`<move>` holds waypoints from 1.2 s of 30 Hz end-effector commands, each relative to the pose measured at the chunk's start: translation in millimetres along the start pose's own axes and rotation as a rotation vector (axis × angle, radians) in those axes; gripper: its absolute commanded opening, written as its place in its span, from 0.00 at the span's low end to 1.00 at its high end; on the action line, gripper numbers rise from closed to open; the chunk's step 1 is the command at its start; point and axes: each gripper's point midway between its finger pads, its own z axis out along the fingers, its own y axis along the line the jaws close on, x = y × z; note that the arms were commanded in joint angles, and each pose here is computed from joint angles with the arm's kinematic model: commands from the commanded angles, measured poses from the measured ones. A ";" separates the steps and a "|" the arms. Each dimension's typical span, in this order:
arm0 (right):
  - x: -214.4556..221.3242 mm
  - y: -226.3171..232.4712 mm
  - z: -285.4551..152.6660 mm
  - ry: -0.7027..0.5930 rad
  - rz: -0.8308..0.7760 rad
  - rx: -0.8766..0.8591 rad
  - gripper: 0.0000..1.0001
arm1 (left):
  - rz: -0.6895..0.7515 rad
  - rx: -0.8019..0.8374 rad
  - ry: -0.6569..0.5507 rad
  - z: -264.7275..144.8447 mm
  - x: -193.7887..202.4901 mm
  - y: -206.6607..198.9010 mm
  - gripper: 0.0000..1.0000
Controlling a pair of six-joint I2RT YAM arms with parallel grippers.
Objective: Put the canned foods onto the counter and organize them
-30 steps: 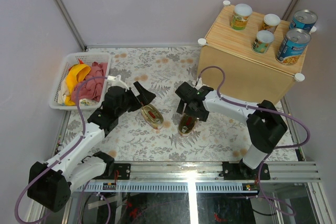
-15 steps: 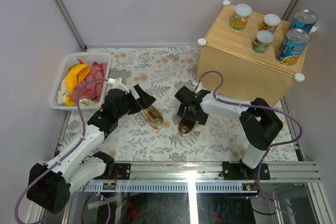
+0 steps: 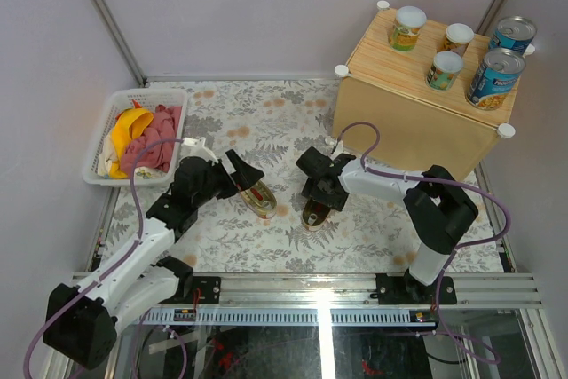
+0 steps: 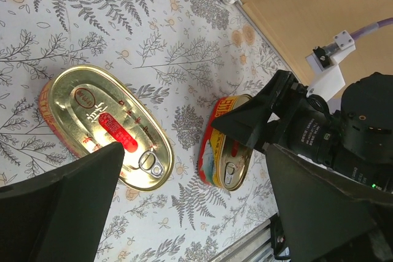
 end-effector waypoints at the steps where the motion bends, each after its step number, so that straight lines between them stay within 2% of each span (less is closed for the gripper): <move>1: 2.1 1.4 3.0 0.016 0.037 0.008 0.00 | 0.033 0.084 -0.029 -4.0 -4.9 -16.7 1.00; 13: -27.2 38.3 -35.4 -0.029 0.029 -0.068 0.00 | 0.032 0.143 -0.012 -8.8 1.8 -23.6 1.00; 31: -57.8 102.0 -97.7 -0.096 -0.036 -0.183 0.00 | 0.067 0.356 0.070 -16.1 17.4 -56.0 1.00; 36: -62.2 112.5 -110.7 -0.114 -0.039 -0.206 0.00 | 0.067 0.370 0.096 -14.4 22.3 -56.4 1.00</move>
